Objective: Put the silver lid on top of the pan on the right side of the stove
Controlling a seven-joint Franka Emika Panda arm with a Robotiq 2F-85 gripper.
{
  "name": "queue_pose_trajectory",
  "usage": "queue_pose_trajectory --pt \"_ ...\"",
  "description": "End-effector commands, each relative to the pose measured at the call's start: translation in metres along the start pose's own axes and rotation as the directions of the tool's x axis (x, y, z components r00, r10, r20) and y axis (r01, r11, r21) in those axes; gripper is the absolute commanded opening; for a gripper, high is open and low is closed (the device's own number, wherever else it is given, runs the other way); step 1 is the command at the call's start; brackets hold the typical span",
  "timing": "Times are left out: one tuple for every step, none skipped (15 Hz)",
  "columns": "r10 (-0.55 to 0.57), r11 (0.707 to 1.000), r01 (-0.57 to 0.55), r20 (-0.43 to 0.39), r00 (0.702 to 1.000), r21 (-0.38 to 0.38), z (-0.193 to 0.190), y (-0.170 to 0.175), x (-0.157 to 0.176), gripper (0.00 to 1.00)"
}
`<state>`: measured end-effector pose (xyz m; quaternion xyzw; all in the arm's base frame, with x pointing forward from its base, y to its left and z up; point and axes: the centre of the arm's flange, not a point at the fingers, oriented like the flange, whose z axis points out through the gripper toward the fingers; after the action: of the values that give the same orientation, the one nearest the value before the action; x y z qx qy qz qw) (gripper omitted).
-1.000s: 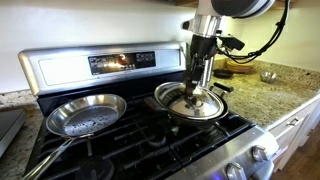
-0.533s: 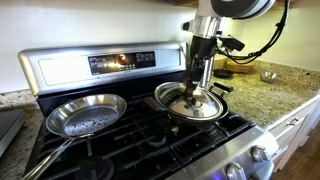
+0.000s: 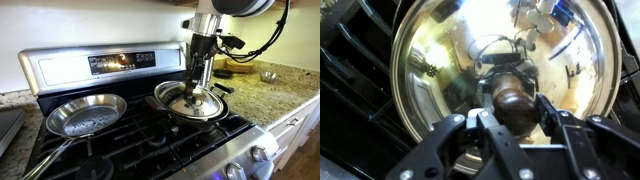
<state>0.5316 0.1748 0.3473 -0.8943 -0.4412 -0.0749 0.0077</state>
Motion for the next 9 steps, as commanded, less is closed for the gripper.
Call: queue_pose_trajectory --pt "0.021 1.000 -0.021 0.018 1.000 -0.019 -0.0176 -0.0060 -0.0062 0.20" --pt "0.023 1.000 -0.022 0.023 0.999 -0.017 -0.0176 -0.0068 -0.0072 0.20" --pt "0.024 1.000 -0.024 0.027 0.999 -0.017 -0.0174 -0.0075 -0.0082 0.20" --pt "0.024 1.000 -0.024 0.030 0.999 -0.016 -0.0175 -0.0083 -0.0092 0.20" --pt "0.023 1.000 -0.022 0.033 0.999 -0.015 -0.0180 -0.0098 -0.0105 0.20" --pt "0.022 1.000 -0.022 0.035 0.999 -0.014 -0.0184 -0.0105 -0.0113 0.20" --pt "0.022 1.000 -0.021 0.038 0.999 -0.014 -0.0189 -0.0113 -0.0124 0.20" --pt "0.021 1.000 -0.021 0.041 0.999 -0.014 -0.0191 -0.0118 -0.0131 0.20" --pt "0.020 1.000 -0.019 0.044 0.999 -0.015 -0.0192 -0.0123 -0.0146 0.20"
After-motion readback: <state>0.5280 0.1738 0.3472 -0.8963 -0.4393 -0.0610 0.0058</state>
